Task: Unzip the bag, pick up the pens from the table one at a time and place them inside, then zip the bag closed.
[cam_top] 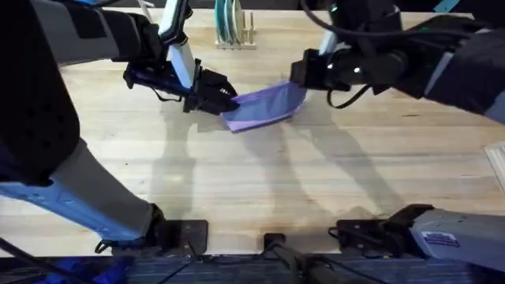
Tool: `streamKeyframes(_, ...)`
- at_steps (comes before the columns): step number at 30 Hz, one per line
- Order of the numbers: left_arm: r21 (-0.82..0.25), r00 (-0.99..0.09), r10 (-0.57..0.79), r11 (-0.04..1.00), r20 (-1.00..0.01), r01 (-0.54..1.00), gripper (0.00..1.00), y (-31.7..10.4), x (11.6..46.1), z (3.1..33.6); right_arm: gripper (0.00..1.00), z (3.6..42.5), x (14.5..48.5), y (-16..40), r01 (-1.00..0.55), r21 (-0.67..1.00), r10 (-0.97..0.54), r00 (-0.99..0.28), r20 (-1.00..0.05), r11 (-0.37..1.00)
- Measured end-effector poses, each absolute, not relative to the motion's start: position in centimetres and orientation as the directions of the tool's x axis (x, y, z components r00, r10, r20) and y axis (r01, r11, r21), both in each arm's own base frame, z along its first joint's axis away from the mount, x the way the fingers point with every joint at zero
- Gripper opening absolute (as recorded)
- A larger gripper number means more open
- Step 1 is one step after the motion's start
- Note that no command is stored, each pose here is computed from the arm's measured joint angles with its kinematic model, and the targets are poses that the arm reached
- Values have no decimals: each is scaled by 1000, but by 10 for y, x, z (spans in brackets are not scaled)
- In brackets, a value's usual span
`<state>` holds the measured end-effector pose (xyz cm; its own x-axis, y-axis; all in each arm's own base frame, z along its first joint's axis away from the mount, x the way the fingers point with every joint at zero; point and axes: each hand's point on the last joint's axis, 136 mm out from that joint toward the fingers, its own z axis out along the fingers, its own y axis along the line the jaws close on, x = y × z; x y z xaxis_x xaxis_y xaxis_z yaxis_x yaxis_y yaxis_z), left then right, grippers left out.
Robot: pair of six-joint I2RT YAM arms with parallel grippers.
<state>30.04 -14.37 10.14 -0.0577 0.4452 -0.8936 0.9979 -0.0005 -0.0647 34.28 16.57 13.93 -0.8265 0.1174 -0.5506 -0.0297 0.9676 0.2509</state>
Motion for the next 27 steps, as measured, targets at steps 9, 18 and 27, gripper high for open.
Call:
streamKeyframes(9,-56,-45,431,-12,-901,998,42,-149,300,104,31,116,359,119,68,258,189,-858,-477,964)
streamKeyframes(18,-42,-29,429,-21,-903,999,42,-152,301,104,33,63,380,108,151,336,267,-905,-331,930)
streamKeyframes(27,-62,-50,448,-13,-892,998,42,-147,299,101,539,64,397,69,258,282,356,-850,-389,924)
